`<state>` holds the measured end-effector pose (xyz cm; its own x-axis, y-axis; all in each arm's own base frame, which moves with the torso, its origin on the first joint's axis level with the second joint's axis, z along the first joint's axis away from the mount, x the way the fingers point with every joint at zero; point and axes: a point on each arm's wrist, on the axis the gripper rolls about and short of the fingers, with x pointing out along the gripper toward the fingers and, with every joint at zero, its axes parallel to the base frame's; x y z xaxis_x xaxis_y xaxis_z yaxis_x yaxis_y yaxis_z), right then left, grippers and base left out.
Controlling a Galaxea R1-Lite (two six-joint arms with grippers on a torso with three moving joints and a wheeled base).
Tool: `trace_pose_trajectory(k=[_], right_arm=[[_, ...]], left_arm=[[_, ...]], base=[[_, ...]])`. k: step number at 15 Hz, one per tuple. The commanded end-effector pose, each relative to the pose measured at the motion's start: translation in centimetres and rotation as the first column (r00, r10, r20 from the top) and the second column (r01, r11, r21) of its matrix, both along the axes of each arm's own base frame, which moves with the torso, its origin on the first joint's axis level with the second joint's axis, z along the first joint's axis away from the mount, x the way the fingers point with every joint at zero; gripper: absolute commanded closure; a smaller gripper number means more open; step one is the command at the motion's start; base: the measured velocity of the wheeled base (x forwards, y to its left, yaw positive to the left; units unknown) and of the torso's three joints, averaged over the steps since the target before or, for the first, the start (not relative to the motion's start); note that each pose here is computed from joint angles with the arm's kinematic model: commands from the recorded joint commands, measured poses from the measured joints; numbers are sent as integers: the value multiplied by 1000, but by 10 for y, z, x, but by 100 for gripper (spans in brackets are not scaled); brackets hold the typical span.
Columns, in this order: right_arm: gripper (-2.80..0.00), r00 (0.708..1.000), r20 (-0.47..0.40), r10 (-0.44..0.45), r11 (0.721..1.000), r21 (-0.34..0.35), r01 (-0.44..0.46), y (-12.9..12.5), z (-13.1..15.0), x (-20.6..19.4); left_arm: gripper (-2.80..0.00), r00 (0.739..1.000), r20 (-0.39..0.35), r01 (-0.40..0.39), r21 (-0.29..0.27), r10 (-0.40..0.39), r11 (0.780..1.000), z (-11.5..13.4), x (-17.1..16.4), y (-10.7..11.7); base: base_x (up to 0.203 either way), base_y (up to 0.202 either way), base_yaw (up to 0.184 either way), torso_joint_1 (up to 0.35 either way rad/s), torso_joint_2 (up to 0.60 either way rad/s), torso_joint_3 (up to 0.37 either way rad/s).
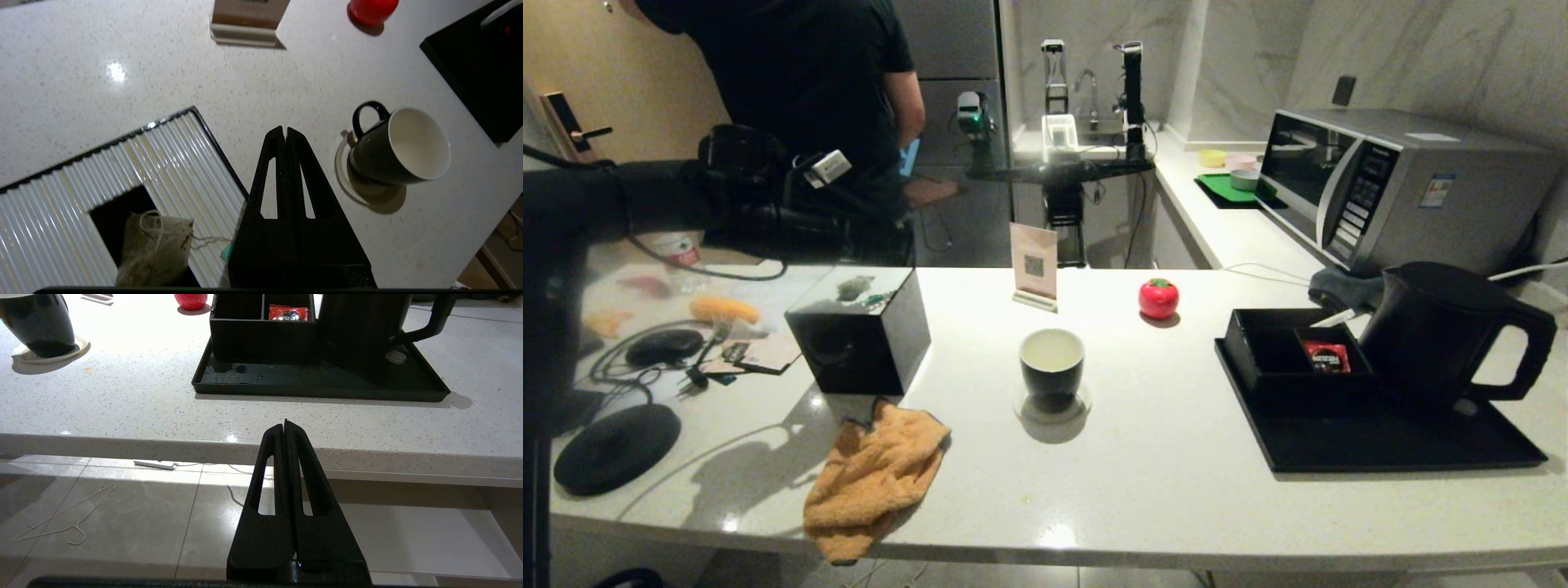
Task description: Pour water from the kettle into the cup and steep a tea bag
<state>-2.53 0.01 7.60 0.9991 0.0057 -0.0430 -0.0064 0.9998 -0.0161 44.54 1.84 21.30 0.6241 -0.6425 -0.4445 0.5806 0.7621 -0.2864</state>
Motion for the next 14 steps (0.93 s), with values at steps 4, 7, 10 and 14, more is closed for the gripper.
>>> trace_pose_trajectory(k=[4,7,10,14], right_arm=[[0,1000,-2,0,1000,0,0,0,0,0],[0,1000,-2,0,1000,0,0,0,0,0],[0,1000,-2,0,1000,0,0,0,0,0],[0,1000,-2,0,1000,0,0,0,0,0]], left_arm=[[0,998,-59,-8,89,13,996,1,-15,6],[0,996,-81,-12,119,21,993,4,-22,9],[0,996,-75,-36,154,48,987,6,-24,14],[0,996,-76,-41,158,53,987,6,-24,15]], base=[[0,0,0,0,0,0],[0,0,0,0,0,0],[0,0,0,0,0,0],[0,0,0,0,0,0]])
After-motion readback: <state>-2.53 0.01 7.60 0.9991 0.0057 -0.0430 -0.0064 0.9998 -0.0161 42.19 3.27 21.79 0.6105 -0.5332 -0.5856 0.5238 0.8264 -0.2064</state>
